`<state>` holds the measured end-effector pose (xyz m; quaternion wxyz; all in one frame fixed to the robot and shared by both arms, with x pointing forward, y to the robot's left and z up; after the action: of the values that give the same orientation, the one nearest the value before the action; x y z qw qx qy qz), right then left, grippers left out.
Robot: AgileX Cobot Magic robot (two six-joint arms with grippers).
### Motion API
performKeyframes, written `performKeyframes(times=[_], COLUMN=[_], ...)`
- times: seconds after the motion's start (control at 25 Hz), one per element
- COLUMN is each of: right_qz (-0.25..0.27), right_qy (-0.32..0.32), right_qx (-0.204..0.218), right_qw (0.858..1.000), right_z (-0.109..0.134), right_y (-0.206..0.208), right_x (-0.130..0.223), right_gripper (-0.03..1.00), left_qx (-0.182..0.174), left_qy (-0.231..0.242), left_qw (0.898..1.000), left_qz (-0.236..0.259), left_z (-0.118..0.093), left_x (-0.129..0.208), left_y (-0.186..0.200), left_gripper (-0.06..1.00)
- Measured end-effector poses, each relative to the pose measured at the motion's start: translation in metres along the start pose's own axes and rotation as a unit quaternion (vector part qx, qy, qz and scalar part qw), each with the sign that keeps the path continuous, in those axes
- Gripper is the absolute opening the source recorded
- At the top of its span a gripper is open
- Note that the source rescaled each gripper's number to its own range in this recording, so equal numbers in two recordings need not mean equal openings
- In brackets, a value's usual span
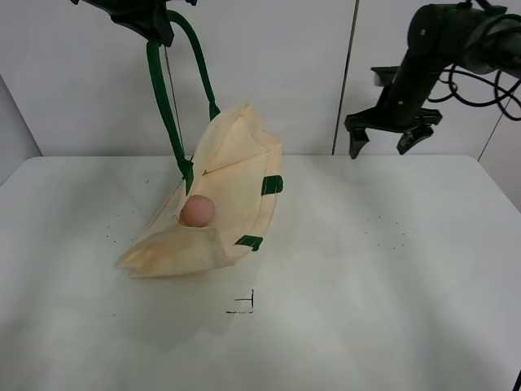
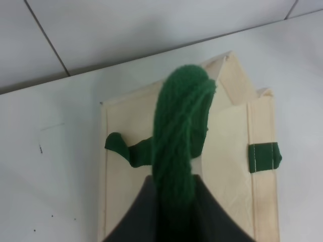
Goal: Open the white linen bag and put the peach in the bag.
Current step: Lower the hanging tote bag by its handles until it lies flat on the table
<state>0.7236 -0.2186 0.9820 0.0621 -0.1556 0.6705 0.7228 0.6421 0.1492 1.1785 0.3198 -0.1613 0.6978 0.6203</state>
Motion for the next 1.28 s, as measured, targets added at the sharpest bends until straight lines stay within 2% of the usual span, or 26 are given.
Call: performKeyframes(times=[0.12, 0.2, 0.4, 0.6, 0.76, 1.0, 1.16, 1.28], right_qz=[0.007, 0.009, 0.009, 0.023, 0.030, 0.032, 0.027, 0.004], right_qy=[-0.035, -0.045, -0.048, -0.050, -0.046, -0.034, -0.026, -0.024], right_qx=[0.013, 0.016, 0.010, 0.003, 0.002, 0.002, 0.002, 0.003], right_qw=[0.999, 0.999, 0.999, 0.998, 0.998, 0.999, 0.999, 1.000], right_z=[-0.037, -0.047, -0.047, -0.040, -0.034, -0.023, -0.017, -0.013], right_y=[0.002, 0.003, 0.002, 0.030, 0.072, 0.127, 0.145, 0.153], right_x=[0.002, 0.003, 0.003, 0.031, 0.074, 0.170, 0.240, 0.291], right_gripper=[1.00, 1.00, 1.00, 1.00, 1.00, 1.00, 1.00, 1.00], left_qx=[0.000, 0.000, 0.000, 0.000, 0.000, 0.000, 0.000, 0.000], left_qy=[0.000, -0.001, -0.001, -0.001, -0.001, -0.001, -0.001, -0.001], left_qw=[1.000, 1.000, 1.000, 1.000, 1.000, 1.000, 1.000, 1.000], left_qz=[0.000, 0.000, 0.000, 0.000, 0.000, 0.000, 0.000, 0.000], left_z=[0.000, 0.000, 0.000, 0.000, 0.000, 0.000, 0.000, 0.000], left_x=[0.000, 0.000, 0.000, 0.000, 0.000, 0.000, 0.000, 0.000], left_y=[0.000, 0.000, 0.000, 0.000, 0.000, 0.000, 0.000, 0.000], left_gripper=[0.00, 0.00, 0.00, 0.00, 0.00, 0.00, 0.00, 0.00])
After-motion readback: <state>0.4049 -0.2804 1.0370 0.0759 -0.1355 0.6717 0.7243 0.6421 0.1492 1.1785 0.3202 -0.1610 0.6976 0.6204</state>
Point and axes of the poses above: a point on each arm's last joint axis where the gripper is mounted, y pointing back along that axis away from the gripper, z along the wrist's bending axis when the last joint is at zero, x = y × z, the point moved 4 cm from there along -y, pointing out along that axis toward the gripper, and after that the axes turned 1 degree about y, right-handed, at the moved point
